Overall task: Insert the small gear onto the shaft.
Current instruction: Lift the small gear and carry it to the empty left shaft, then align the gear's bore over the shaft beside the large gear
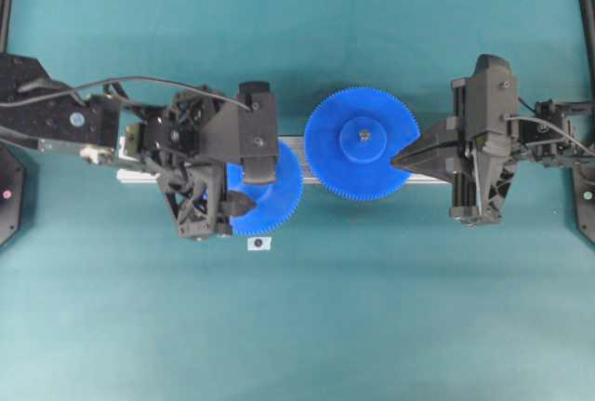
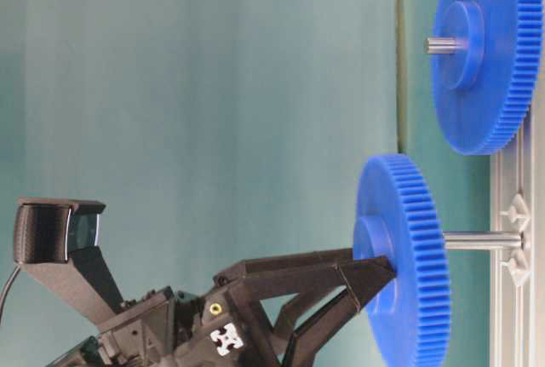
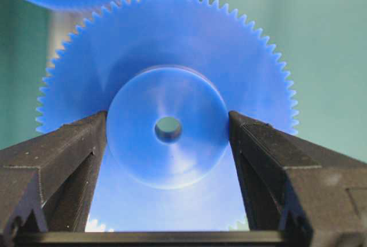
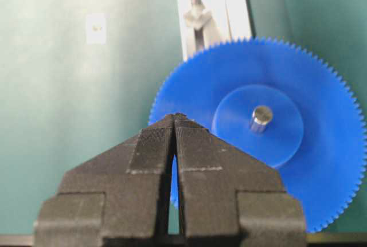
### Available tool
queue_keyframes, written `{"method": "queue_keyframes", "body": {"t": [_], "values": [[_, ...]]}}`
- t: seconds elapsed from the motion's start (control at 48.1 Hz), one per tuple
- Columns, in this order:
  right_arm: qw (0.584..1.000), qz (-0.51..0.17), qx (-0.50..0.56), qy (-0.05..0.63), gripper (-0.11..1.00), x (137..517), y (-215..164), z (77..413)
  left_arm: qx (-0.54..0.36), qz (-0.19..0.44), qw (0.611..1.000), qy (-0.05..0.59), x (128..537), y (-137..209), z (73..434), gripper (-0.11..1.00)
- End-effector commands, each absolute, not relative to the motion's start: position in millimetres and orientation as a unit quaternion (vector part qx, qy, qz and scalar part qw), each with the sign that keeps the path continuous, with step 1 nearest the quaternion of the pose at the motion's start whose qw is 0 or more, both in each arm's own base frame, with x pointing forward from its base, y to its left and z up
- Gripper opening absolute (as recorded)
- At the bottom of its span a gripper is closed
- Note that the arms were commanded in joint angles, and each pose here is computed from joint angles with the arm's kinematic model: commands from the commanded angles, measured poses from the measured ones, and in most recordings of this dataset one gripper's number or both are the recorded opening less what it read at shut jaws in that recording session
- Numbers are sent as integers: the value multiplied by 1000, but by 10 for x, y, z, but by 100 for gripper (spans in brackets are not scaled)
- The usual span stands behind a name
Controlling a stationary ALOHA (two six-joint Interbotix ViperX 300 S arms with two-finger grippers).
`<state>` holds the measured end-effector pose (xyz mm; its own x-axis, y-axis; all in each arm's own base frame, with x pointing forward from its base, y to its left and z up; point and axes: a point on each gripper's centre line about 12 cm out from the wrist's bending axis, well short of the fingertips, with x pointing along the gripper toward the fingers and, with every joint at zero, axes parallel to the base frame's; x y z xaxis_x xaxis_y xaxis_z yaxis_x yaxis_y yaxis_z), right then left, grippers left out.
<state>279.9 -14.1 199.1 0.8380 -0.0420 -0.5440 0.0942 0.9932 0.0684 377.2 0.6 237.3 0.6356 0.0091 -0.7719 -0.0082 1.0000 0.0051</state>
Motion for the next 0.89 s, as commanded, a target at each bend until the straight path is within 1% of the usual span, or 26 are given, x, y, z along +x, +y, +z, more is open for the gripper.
{"method": "queue_keyframes", "body": {"t": [0.0, 0.208, 0.395, 0.561, 0.686, 0.872], "values": [[961, -41, 50, 267, 4, 2818, -173, 2061, 7, 11, 910, 415, 3778, 100, 2456, 72], [964, -43, 50, 259, 5, 2817, -183, 2092, 8, 21, 906, 422, 3825, 217, 2294, 72], [965, -43, 51, 255, 4, 2814, -187, 2113, 8, 21, 910, 414, 3887, 225, 2156, 72], [966, -43, 51, 252, 5, 2802, -186, 2132, 7, 22, 906, 424, 3908, 232, 2058, 72], [966, -43, 51, 251, 5, 2796, -185, 2141, 6, 23, 903, 430, 3908, 250, 2005, 72], [966, -44, 51, 249, 5, 2771, -188, 2145, 3, 30, 902, 431, 3895, 304, 2019, 72]]}}
